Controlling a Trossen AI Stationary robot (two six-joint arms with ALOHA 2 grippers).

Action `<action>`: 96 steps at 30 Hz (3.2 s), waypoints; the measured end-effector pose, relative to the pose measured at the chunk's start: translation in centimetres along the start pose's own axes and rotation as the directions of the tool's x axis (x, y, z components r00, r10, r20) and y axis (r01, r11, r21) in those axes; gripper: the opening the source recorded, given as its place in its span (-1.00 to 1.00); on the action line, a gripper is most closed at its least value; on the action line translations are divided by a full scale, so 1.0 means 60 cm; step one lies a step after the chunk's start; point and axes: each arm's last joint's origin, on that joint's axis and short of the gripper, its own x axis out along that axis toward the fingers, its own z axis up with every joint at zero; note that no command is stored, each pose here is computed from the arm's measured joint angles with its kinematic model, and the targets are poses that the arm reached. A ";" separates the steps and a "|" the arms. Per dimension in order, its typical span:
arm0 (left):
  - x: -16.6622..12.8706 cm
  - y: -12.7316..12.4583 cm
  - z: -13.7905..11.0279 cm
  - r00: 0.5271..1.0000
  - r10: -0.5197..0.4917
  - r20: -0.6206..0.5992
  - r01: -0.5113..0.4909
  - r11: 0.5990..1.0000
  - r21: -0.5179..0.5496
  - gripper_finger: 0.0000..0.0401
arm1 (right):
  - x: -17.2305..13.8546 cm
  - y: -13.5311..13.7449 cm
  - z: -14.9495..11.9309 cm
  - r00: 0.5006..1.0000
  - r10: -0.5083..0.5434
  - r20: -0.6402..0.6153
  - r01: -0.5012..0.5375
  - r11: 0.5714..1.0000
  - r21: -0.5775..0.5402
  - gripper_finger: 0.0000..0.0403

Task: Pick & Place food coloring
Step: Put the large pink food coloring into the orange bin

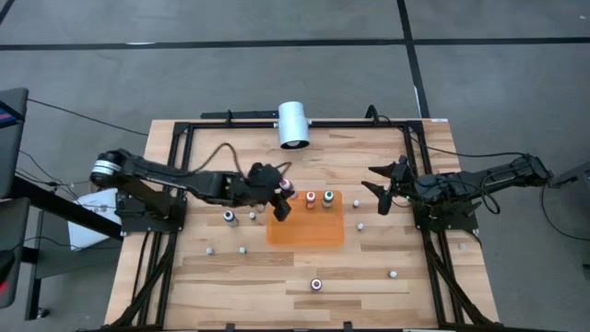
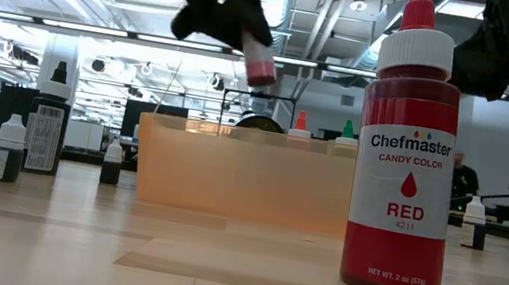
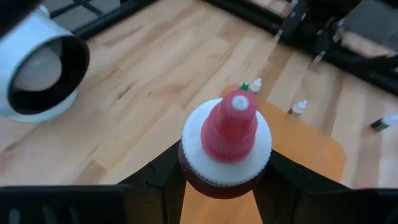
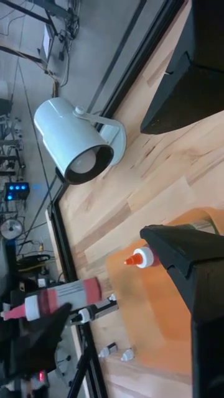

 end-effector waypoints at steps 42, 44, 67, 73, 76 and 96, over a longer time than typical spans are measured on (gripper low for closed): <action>0.148 -0.045 -0.065 0.946 0.230 -0.231 -0.264 0.956 -0.130 -0.28 | 0.000 -0.002 -0.010 0.998 -0.014 -0.056 0.011 0.999 -0.045 0.19; 0.148 -0.045 -0.065 0.945 0.241 -0.222 -0.273 0.954 -0.126 -0.28 | 0.000 -0.003 -0.011 0.998 -0.015 -0.057 0.012 0.999 -0.046 0.19; 0.179 -0.047 -0.086 0.941 0.285 -0.182 -0.305 0.948 -0.091 -0.28 | 0.000 -0.003 -0.014 0.997 -0.020 -0.075 0.015 0.998 -0.060 0.19; 0.192 -0.045 -0.102 0.932 0.293 -0.212 -0.312 0.948 -0.064 -0.28 | 0.000 -0.004 -0.014 0.997 -0.020 -0.074 0.016 0.998 -0.060 0.19; 0.196 -0.046 -0.105 0.934 0.290 -0.209 -0.306 0.950 -0.052 -0.28 | 0.000 -0.003 -0.014 0.997 -0.020 -0.075 0.015 0.998 -0.060 0.19; 0.217 -0.056 -0.108 0.959 0.236 -0.157 -0.253 0.963 -0.095 -0.28 | 0.000 -0.004 -0.016 0.996 -0.024 -0.086 0.018 0.997 -0.070 0.19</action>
